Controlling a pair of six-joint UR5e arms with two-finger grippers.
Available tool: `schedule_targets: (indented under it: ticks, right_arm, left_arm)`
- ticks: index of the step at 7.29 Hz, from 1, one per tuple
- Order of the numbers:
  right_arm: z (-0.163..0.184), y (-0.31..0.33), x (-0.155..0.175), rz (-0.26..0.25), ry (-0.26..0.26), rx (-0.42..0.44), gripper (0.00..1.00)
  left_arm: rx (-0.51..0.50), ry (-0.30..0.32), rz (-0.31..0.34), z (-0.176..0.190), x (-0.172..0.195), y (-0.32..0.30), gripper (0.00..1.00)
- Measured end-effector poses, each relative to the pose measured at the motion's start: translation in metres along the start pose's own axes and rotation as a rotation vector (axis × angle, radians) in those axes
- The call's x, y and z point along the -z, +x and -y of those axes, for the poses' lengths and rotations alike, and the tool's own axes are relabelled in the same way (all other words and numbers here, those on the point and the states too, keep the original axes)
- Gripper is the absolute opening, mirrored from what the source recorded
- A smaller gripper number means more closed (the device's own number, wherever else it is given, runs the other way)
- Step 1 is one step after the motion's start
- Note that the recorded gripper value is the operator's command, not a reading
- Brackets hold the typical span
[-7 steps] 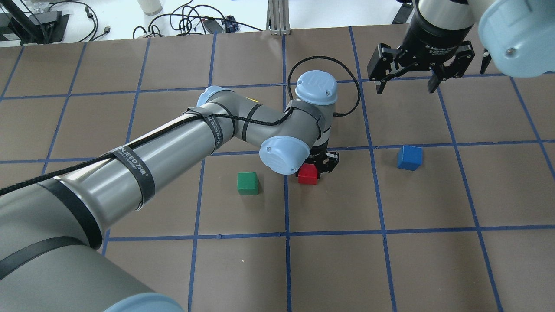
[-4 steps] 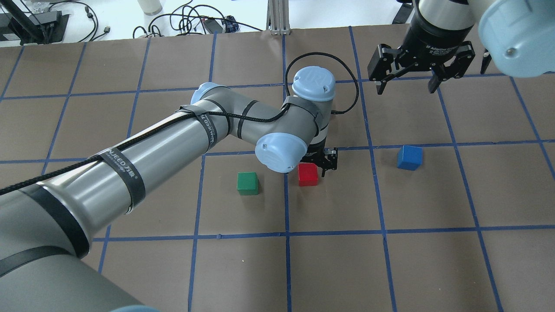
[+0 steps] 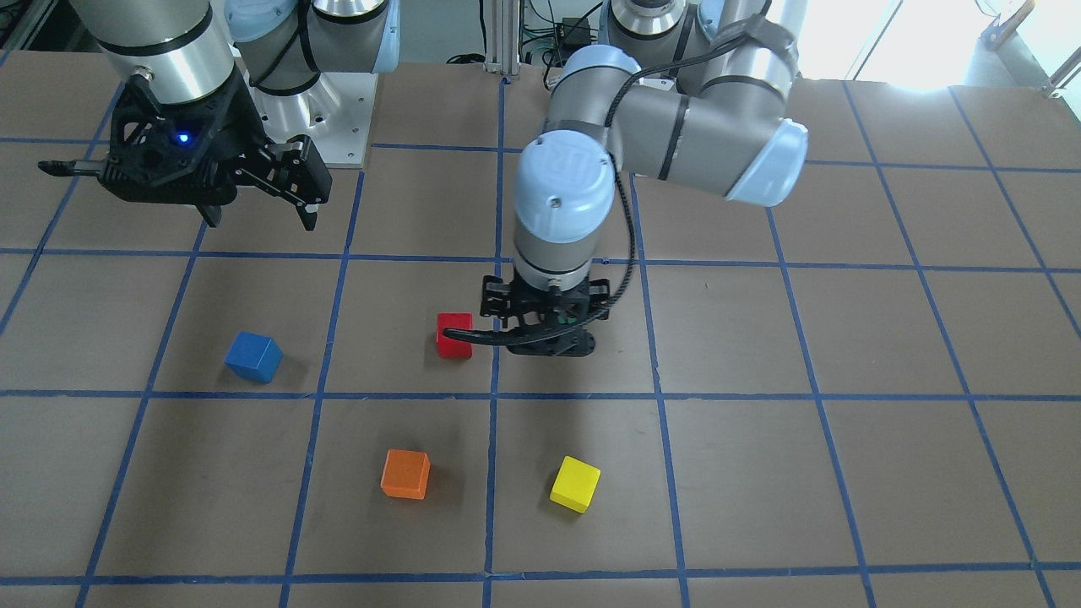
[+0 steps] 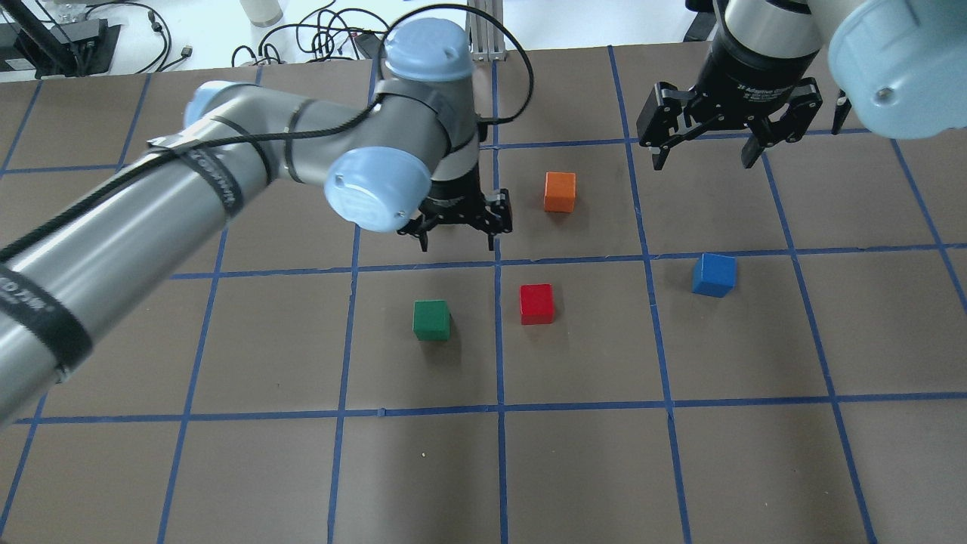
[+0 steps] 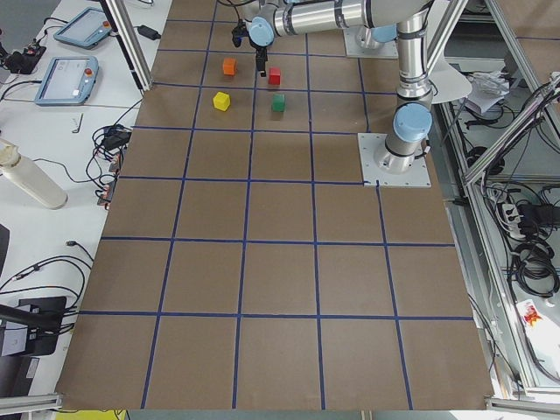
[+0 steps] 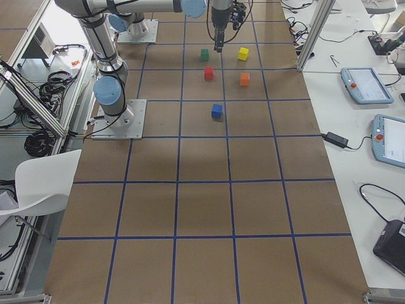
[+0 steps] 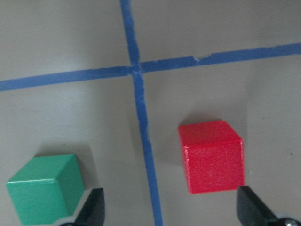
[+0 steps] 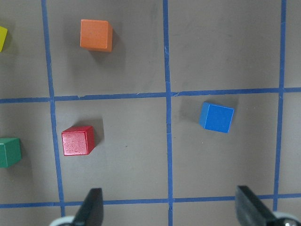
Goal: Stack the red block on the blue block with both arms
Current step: 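Set the red cube down, open the left gripper and withdraw, then reach the right gripper down to the red cube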
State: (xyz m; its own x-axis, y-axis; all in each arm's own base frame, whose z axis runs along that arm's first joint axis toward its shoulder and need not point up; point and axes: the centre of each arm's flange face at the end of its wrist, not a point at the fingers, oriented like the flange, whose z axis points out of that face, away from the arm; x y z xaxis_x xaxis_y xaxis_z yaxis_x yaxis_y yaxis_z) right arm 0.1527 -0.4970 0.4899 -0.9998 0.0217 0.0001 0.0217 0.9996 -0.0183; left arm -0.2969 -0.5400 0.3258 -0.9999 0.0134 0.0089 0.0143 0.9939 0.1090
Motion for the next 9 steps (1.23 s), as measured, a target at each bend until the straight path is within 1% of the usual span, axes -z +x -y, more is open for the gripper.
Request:
schedule_targets:
  ticks: [1,2,4,5,6,7,9]
  right_arm:
    - [-0.002,-0.007,-0.007,0.001,-0.012,0.007,1.00]
    - [-0.005,-0.014,-0.016,0.000,-0.025,-0.001,1.00]
    - [-0.011,-0.034,-0.035,-0.004,-0.056,-0.008,1.00]
    - [-0.012,-0.047,-0.051,-0.006,-0.069,-0.001,1.00]
    - [-0.013,-0.063,-0.075,-0.007,-0.071,0.005,1.00]
    - [-0.018,-0.080,-0.098,-0.009,-0.065,-0.001,1.00]
    - [-0.029,-0.095,-0.134,-0.010,-0.062,-0.021,1.00]
  left_arm:
    - [-0.005,0.024,-0.002,0.002,0.032,-0.042,1.00]
    - [-0.027,0.047,0.011,-0.003,0.063,-0.082,1.00]
    - [-0.053,0.084,0.023,-0.023,0.115,-0.137,1.00]
    - [-0.054,0.100,0.023,-0.034,0.130,-0.147,1.00]
    - [-0.055,0.106,0.022,-0.043,0.140,-0.151,1.00]
    - [-0.059,0.105,0.021,-0.054,0.146,-0.150,1.00]
    - [-0.066,0.078,0.019,-0.074,0.153,-0.146,1.00]
